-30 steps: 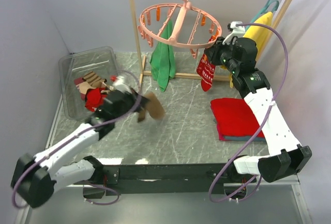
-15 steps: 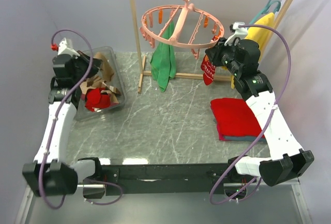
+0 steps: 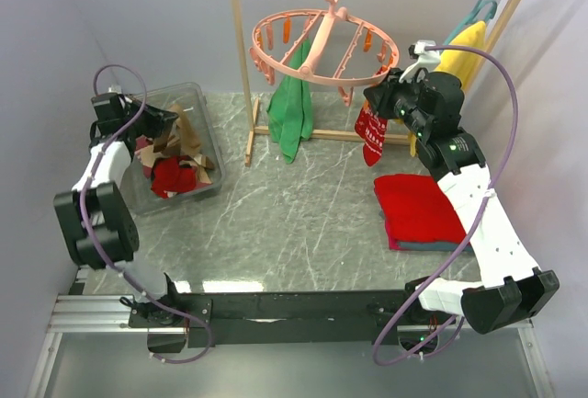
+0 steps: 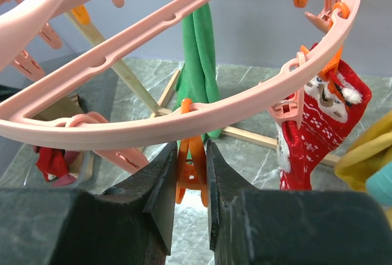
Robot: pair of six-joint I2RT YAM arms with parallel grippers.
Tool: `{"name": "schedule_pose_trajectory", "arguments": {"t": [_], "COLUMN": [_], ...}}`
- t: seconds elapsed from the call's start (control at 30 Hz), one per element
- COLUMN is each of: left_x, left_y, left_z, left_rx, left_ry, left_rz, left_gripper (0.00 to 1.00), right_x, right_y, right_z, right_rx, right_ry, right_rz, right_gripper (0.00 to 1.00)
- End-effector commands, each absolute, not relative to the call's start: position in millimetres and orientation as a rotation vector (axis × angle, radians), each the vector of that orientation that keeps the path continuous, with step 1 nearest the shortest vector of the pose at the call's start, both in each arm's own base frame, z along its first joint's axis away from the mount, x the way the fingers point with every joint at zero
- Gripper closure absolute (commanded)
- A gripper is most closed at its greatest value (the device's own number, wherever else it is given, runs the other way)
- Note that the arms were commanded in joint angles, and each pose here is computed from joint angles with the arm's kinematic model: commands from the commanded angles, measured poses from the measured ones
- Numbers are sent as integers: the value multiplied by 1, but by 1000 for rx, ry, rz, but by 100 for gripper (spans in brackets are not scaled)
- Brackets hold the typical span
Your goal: Remove the socks clipped to the hanger
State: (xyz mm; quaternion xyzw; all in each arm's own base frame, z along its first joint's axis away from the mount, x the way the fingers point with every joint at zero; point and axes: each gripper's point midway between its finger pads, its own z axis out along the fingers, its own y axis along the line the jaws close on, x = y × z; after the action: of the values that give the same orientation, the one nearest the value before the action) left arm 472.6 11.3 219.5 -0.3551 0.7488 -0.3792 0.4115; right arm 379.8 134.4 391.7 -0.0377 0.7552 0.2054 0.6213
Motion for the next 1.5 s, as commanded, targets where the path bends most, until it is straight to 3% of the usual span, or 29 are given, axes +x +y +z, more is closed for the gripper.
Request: {"name": "schedule_pose_trajectory", "arguments": {"t": [0.0,0.07,0.2,0.27,0.37,0.53,0.73,0.9,1.03,1.23,1.47], "left_x": [491,492,487,483,478,457,424,387,338,280,249], "left_y": [24,25,28,31,36,43,-7,-121,-208,-275,-342], "left_z": [212,191,176,186,217,290,345,359,342,304,253], "left_rx": [-908,-935,-951,-936,-891,-807,-626,-419,-296,-198,-43], "left_ry": [1892,1925,1966,1954,1916,1799,1686,1711,1711,1673,1698], "left_rz": [-964,-979,-955,-917,-843,-693,-687,-855,-994,-1094,-1113], "left_gripper": [90,84,42,29,18,13,16,19,22,25,31], "right_x": [370,370,370,368,367,367,367,365,364,362,360], "right_y": [136,137,138,138,138,139,142,145,145,147,147], "right_z": [410,409,408,410,412,411,411,410,412,411,410], "right_rx": [-94,-97,-97,-99,-100,-97,-99,-103,-103,-109,-109], "right_ry": [1670,1672,1680,1676,1676,1683,1685,1693,1692,1691,1693], "right_rz": [500,500,505,509,511,514,529,538,527,528,516], "right_gripper": [100,100,100,100,100,100,100,100,100,100,100]}}
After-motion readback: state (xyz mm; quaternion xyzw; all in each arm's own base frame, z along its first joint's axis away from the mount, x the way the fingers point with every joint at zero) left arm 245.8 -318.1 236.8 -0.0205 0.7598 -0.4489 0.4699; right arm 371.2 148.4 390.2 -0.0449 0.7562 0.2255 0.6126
